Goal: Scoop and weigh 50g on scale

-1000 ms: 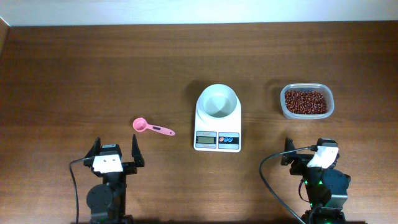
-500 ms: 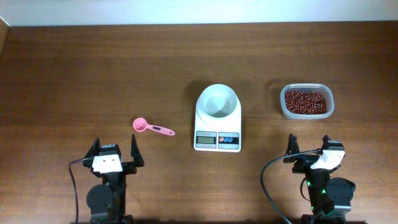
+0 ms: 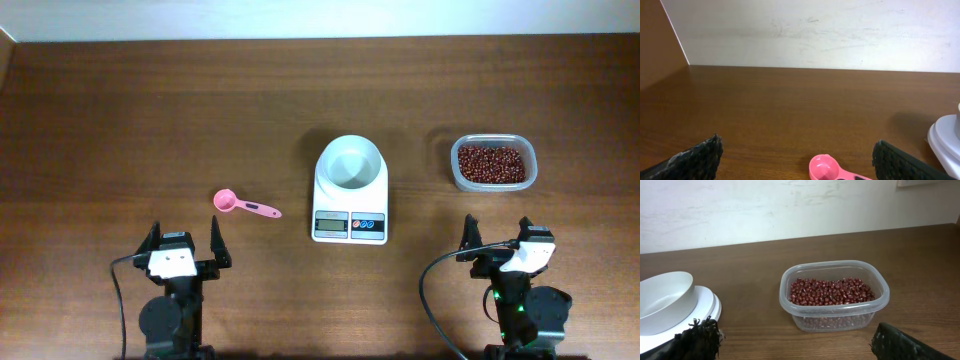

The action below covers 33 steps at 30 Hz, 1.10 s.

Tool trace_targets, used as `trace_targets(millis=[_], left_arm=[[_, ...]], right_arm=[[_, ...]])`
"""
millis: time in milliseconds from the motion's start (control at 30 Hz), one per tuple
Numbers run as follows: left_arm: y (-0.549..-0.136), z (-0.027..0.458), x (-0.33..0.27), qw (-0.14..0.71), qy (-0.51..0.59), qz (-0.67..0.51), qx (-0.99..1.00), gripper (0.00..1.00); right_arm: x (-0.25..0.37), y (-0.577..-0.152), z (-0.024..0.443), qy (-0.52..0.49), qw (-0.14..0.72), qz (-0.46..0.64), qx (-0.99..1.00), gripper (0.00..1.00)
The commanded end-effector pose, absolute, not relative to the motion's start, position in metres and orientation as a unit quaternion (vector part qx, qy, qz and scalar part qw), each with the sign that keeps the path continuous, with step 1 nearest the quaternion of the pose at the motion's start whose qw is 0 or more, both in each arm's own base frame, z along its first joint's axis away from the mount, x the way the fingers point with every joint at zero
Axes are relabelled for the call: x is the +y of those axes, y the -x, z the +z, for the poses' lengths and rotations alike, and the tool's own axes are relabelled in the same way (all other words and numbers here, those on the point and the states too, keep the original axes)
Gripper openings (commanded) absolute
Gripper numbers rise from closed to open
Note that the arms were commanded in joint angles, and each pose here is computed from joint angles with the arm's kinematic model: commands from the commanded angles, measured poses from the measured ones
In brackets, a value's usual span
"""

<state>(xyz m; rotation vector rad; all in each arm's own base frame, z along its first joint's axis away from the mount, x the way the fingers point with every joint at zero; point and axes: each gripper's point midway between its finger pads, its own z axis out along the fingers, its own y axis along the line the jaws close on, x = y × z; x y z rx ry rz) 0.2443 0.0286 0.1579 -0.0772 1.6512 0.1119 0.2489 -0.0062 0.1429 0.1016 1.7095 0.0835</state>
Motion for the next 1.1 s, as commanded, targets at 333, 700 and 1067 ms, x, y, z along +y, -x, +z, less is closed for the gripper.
trace_targets(millis=[333, 700, 1067], left_arm=[[-0.244, 0.156, 0.029, 0.677, 0.035, 0.054, 0.734, 0.99], [-0.244, 0.157, 0.029, 0.677, 0.035, 0.054, 0.733, 0.99], [-0.244, 0.156, 0.029, 0.677, 0.035, 0.054, 0.734, 0.99]], right_arm=[[-0.007, -0.248, 0.141, -0.049, 0.654, 0.036, 0.754, 0.99], [-0.007, -0.248, 0.144, -0.049, 0.658, 0.036, 0.75, 0.99], [-0.007, -0.246, 0.157, -0.047, 0.68, 0.036, 0.731, 0.99]])
